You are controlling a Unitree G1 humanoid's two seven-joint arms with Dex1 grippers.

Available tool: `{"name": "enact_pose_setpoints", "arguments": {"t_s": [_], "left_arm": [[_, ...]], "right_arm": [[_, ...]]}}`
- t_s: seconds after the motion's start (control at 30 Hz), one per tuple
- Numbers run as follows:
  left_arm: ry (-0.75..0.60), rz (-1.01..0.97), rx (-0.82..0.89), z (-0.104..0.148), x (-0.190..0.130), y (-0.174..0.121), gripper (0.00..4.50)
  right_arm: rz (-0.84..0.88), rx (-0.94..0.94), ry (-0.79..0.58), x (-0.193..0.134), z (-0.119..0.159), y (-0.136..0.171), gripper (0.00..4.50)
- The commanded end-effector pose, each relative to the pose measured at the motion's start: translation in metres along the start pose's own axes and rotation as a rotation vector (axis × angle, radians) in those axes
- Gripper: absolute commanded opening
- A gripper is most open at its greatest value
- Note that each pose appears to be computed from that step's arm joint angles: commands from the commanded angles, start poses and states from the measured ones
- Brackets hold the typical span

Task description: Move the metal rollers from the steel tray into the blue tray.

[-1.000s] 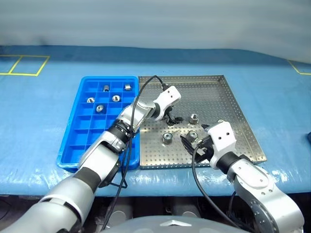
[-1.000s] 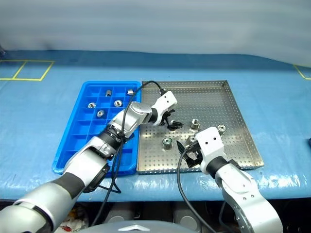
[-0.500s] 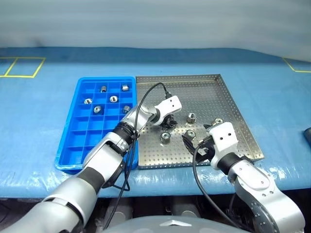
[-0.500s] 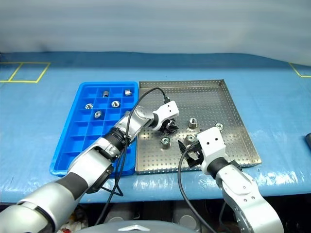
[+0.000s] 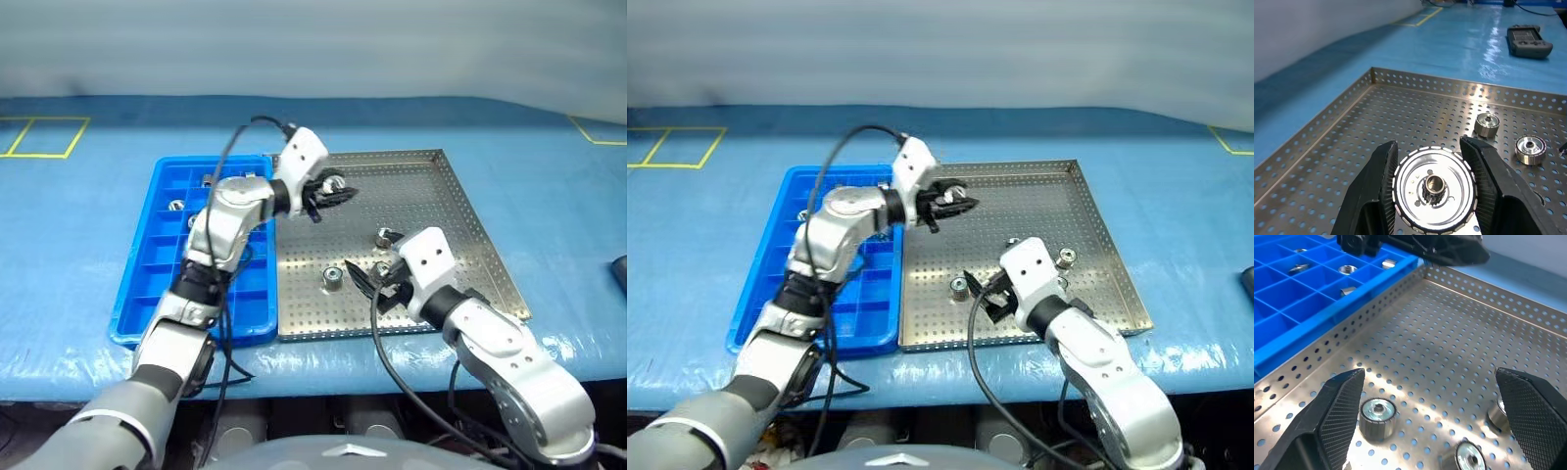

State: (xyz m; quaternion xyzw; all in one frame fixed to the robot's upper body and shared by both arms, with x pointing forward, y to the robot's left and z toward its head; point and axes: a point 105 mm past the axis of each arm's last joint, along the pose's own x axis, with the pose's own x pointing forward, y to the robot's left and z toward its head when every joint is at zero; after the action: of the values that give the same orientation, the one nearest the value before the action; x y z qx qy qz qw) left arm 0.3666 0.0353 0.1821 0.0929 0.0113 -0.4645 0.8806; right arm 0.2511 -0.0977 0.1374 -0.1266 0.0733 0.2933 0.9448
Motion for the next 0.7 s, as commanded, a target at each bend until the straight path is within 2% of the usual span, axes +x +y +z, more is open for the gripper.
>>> {"name": "enact_pose_setpoints", "arguments": {"t_s": [0.03, 0.17, 0.4, 0.57, 0.7], "left_arm": [[-0.084, 0.193, 0.021, 0.017, -0.034, 0.020, 1.71], [-0.038, 0.394, 0.060, 0.004, -0.069, 0.033, 1.71], [0.097, 0.719, 0.039, -0.034, -0.125, 0.049, 1.71], [0.167, 0.892, 0.020, -0.055, -0.154, 0.056, 1.71], [0.191, 0.938, -0.010, -0.068, -0.159, 0.058, 1.71]], "right_arm": [[0.100, -0.056, -0.069, 0.008, 0.016, 0.012, 4.50], [0.189, -0.095, -0.093, 0.019, 0.023, 0.020, 4.50], [0.313, -0.131, -0.117, 0.033, 0.030, 0.035, 4.50], [0.361, -0.136, -0.123, 0.037, 0.031, 0.042, 4.50], [0.381, -0.133, -0.124, 0.038, 0.031, 0.045, 4.50]]}}
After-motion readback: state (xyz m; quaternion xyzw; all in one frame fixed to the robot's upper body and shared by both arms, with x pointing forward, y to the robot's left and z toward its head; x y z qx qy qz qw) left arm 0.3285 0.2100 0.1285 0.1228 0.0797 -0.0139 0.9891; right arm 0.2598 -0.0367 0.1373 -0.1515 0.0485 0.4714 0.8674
